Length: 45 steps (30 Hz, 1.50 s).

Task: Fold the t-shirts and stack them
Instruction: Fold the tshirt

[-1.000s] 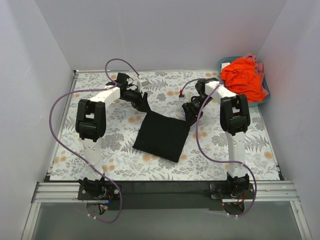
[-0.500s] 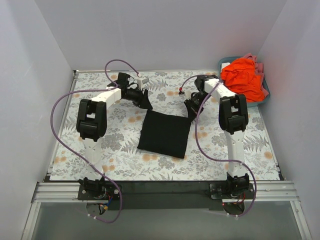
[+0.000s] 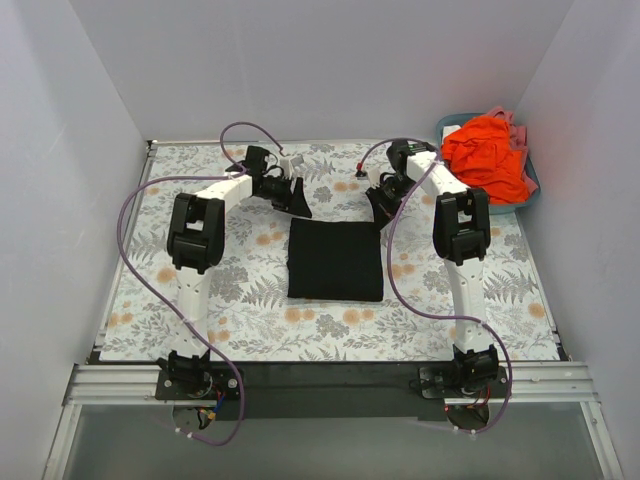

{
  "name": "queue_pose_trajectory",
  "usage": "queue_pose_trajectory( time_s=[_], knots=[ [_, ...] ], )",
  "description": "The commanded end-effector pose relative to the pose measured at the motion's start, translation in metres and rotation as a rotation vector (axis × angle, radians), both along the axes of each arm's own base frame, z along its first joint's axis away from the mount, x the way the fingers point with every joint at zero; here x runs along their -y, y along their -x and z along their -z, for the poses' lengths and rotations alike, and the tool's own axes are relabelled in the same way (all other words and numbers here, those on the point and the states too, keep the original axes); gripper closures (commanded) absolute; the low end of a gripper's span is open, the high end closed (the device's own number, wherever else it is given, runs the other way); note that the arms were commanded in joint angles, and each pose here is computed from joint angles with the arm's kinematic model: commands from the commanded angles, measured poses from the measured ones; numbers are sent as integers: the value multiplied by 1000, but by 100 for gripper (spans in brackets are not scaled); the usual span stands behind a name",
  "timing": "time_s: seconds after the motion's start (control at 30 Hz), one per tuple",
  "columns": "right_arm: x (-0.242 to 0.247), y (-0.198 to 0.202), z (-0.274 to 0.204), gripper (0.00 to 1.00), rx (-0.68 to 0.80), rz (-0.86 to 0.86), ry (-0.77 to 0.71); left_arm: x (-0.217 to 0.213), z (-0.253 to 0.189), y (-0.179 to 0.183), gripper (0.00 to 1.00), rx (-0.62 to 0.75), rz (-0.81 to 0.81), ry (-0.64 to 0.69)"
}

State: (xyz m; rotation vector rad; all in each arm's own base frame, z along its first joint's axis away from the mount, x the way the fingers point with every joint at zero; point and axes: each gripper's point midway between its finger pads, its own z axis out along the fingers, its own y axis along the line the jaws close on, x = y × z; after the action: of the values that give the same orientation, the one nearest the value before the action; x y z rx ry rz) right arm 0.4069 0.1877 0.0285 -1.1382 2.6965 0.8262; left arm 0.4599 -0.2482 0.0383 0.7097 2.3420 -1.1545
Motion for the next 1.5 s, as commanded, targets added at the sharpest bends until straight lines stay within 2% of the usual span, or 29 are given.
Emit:
queue_pose_trajectory(
  time_s=[0.0,0.2,0.33,0.43,0.47,0.5,0.6,0.67,0.7,0.73,0.77,0.8,0.83,0.87,0.9,0.93,1.0,1.07,1.1,1.17,1.2,1.27,1.3,1.33,1.37,1.4,1.47],
  knots=[
    [4,-13,2,99,60,5,8,-1,-35,-2,46,56,8,14],
    [4,-13,-1,99,65,1,2,-7,-46,18,44,29,15,39],
    [6,-12,-3,99,72,-1,7,-11,-44,23,49,25,8,22],
    [9,-15,-4,99,84,3,12,-20,-41,18,72,40,-13,0],
    [10,-17,-3,99,90,7,13,-22,-41,10,82,45,-44,5],
    [12,-22,-2,99,97,22,19,-23,-41,0,98,61,-63,1],
    [12,-41,-2,99,143,57,-4,-26,-33,-22,100,56,-103,-1],
    [11,-54,-2,99,184,63,-16,-20,-43,-30,100,68,-83,36],
    [10,-58,-3,98,197,64,-18,-18,-45,-31,88,58,-81,48],
    [9,-68,-11,88,232,66,-25,-17,-51,-33,76,63,-78,57],
    [9,-73,-21,60,257,72,-33,-19,-54,-35,67,70,-96,44],
    [11,-77,-32,51,276,81,-46,-25,-64,-39,61,77,-126,53],
    [11,-80,-46,47,301,89,-65,-30,-80,-35,53,94,-148,68],
    [13,-81,-75,40,352,94,-89,-34,-98,-38,52,144,-163,88],
    [13,-77,-91,38,366,95,-122,-41,-109,-38,51,165,-182,92],
    [14,-67,-98,37,351,100,-141,-44,-140,-32,51,227,-184,104],
    [5,-39,-141,35,344,100,-257,-43,-152,-12,48,230,-151,124],
    [-8,8,-157,30,243,107,-360,-38,-166,23,47,160,-127,187],
    [-25,31,-169,30,177,78,-459,-33,-170,41,47,114,-101,222],
    [-42,74,-177,30,71,54,-533,-10,-169,89,44,-32,-16,299],
    [-59,111,-164,30,-63,23,-570,6,-156,127,43,-112,37,303],
    [-77,143,-163,30,-154,-22,-636,24,-156,161,42,-205,79,345],
    [-87,170,-147,29,-236,-34,-607,30,-140,192,39,-290,102,345],
    [-92,172,-142,27,-198,-59,-591,36,-141,199,37,-270,134,376],
    [-96,181,-135,25,-222,-67,-578,39,-135,208,36,-300,135,378],
    [-102,196,-135,24,-309,-73,-607,41,-121,220,35,-402,115,371],
    [-105,200,-118,23,-357,-67,-587,46,-111,222,34,-434,116,377]
  ],
)
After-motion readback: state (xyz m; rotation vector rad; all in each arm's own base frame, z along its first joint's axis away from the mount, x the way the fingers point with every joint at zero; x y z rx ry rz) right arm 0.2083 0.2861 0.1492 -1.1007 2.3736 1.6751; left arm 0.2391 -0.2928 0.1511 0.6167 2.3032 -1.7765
